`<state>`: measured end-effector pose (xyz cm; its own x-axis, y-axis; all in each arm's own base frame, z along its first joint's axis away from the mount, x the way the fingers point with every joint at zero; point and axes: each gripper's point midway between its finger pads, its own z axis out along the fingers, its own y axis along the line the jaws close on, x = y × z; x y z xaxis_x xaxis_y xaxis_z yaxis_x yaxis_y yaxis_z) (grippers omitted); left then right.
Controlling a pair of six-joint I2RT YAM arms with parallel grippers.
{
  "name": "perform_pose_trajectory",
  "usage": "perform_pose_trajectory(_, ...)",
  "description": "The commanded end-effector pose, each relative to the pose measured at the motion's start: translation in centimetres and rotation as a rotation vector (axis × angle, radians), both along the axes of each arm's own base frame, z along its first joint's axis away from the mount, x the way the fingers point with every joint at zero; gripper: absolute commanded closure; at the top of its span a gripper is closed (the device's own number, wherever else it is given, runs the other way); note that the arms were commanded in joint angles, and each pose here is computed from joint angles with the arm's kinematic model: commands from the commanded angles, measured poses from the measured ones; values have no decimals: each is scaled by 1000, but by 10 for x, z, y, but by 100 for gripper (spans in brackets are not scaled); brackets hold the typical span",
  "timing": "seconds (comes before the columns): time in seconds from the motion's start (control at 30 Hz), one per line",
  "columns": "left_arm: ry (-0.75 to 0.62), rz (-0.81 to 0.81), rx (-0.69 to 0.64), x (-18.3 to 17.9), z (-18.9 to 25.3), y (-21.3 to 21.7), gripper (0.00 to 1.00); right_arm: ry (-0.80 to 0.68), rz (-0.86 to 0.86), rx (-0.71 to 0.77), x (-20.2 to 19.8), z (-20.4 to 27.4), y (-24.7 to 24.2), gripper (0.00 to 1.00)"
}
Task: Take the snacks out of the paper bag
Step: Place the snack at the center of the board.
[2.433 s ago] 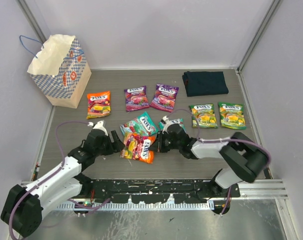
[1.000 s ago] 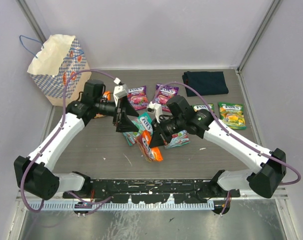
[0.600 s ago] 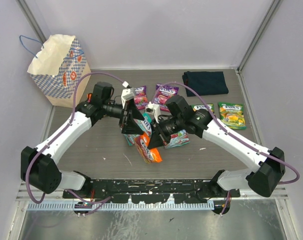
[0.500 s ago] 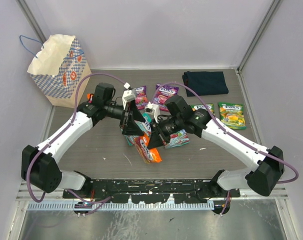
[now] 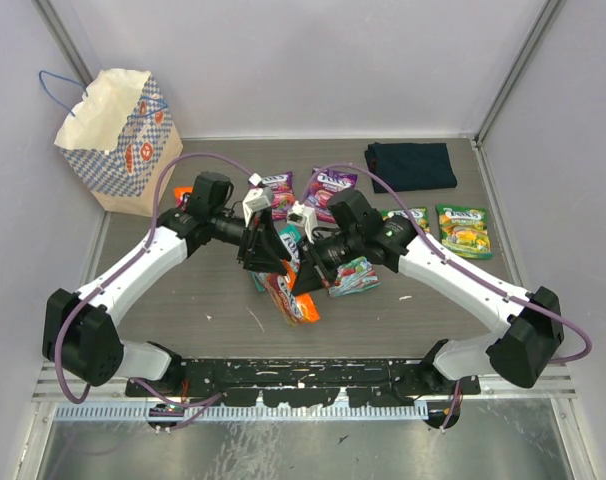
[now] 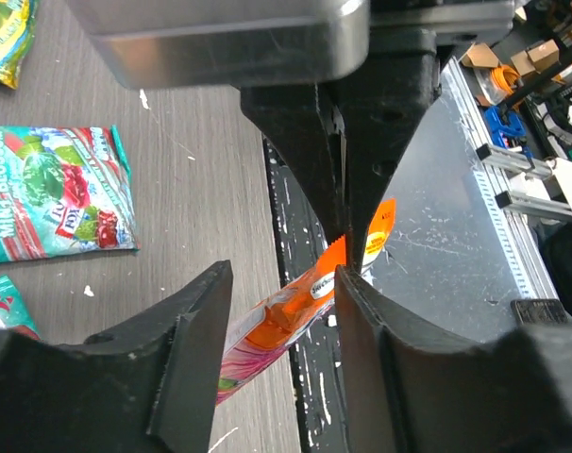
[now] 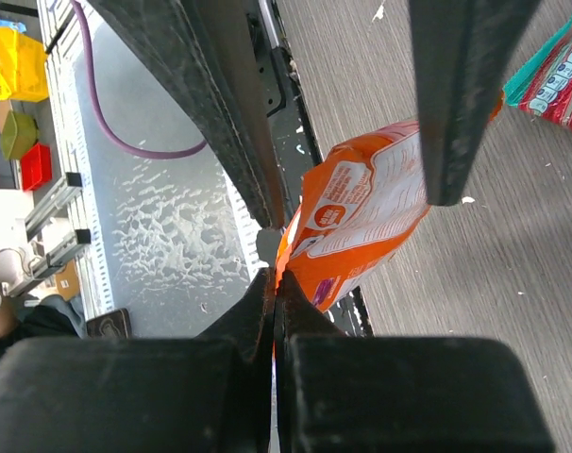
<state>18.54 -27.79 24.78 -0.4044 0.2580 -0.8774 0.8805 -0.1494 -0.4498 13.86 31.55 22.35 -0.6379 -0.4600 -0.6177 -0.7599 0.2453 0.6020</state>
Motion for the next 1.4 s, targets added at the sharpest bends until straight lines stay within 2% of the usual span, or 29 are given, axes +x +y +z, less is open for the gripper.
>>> perform_pose_trajectory(0.0, -55, -56, -61, -10, 12, -1, 57, -36, 17, 97, 5, 25, 8, 99)
perform_pose_trajectory(0.03, -54, -58, -60, -10, 12, -1, 67, -36, 17, 99, 5, 26, 8, 99)
perform_pose_trajectory(0.07, -55, -57, -57, -11, 12, -1, 92, -36, 17, 99, 6, 26, 8, 99)
perform_pose_trajectory(0.1, -65, -43, -48, -9, 10, 0, 99, -35, 15, 99, 7, 25, 7, 99)
perform_pose_trajectory(0.27, -91, 49, -9, 4, 5, -1, 100, -37, -8, 104, 11, 28, 4, 98)
perform_pose_trajectory(0.3, -95, 89, 8, 10, 2, 0, 100, -40, -26, 103, 15, 29, 2, 85)
perform_pose_trajectory(0.4, -72, 244, 60, 36, -11, 7, 100, -53, -127, 82, 34, 30, -9, 4)
perform_pose_trajectory(0.43, -56, 302, 69, 46, -14, 12, 100, -62, -166, 76, 42, 30, -14, 0)
perform_pose_trajectory(0.53, -34, 484, 57, 67, -12, 30, 100, -59, -275, 77, 65, 32, -37, 0)
perform_pose_trajectory(0.67, 18, 836, 121, 92, -19, 67, 100, -128, -406, 56, 84, 36, -59, 0)
perform_pose_trajectory(0.73, 86, 980, 142, 96, -20, 86, 100, -155, -425, 75, 85, 41, -60, 0)
perform_pose_trajectory(0.87, 135, 1176, 193, 92, -19, 122, 100, -128, -388, 123, 78, 42, -54, 0)
perform_pose_trajectory(0.97, 213, 1179, 127, 78, 5, 131, 100, -68, -414, 165, 81, 23, -46, 0)
perform_pose_trajectory(1.07, 207, 1144, 64, 67, 27, 126, 100, -71, -463, 205, 91, 7, -40, 0)
perform_pose_trajectory(1.13, 200, 1143, 29, 61, 40, 126, 100, -94, -467, 287, 90, 5, -33, 0)
perform_pose_trajectory(1.23, 195, 1154, -26, 55, 62, 127, 100, -162, -390, 446, 77, 21, -14, 0)
perform_pose_trajectory(1.37, 228, 1153, -111, 52, 85, 123, 100, -343, -321, 568, 54, 41, 19, 0)
